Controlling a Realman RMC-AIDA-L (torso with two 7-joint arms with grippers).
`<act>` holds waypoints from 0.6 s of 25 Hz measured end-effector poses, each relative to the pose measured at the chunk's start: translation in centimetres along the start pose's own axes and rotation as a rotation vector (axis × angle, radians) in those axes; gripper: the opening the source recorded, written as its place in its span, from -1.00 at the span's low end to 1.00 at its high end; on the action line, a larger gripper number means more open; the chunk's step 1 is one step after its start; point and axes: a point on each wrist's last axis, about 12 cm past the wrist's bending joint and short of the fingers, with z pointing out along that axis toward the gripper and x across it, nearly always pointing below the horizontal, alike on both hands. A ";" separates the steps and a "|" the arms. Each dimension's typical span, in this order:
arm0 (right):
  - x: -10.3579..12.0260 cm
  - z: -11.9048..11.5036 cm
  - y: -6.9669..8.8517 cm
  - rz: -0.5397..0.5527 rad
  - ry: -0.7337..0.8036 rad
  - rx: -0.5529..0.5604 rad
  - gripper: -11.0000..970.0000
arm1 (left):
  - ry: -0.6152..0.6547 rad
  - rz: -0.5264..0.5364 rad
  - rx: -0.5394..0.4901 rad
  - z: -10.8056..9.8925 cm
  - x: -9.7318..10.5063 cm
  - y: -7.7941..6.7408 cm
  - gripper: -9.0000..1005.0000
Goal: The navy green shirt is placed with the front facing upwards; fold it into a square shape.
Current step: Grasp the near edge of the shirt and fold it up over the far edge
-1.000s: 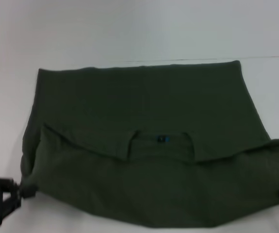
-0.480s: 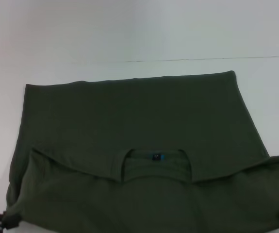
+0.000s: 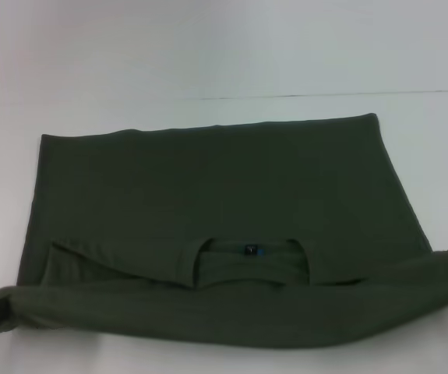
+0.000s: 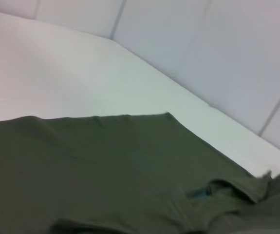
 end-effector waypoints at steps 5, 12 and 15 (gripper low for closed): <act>-3.8 1.2 -0.6 0.069 0.011 0.013 -0.89 | -0.037 -0.059 -0.028 0.4 -0.9 0.7 -0.84; -7.8 3.4 -1.9 0.079 -0.014 0.062 -0.89 | -0.102 -0.165 -0.079 1.5 -2.6 2.4 -0.84; -9.1 4.7 -2.5 0.070 -0.023 0.076 -0.89 | -0.135 -0.179 -0.094 2.4 -3.5 3.0 -0.84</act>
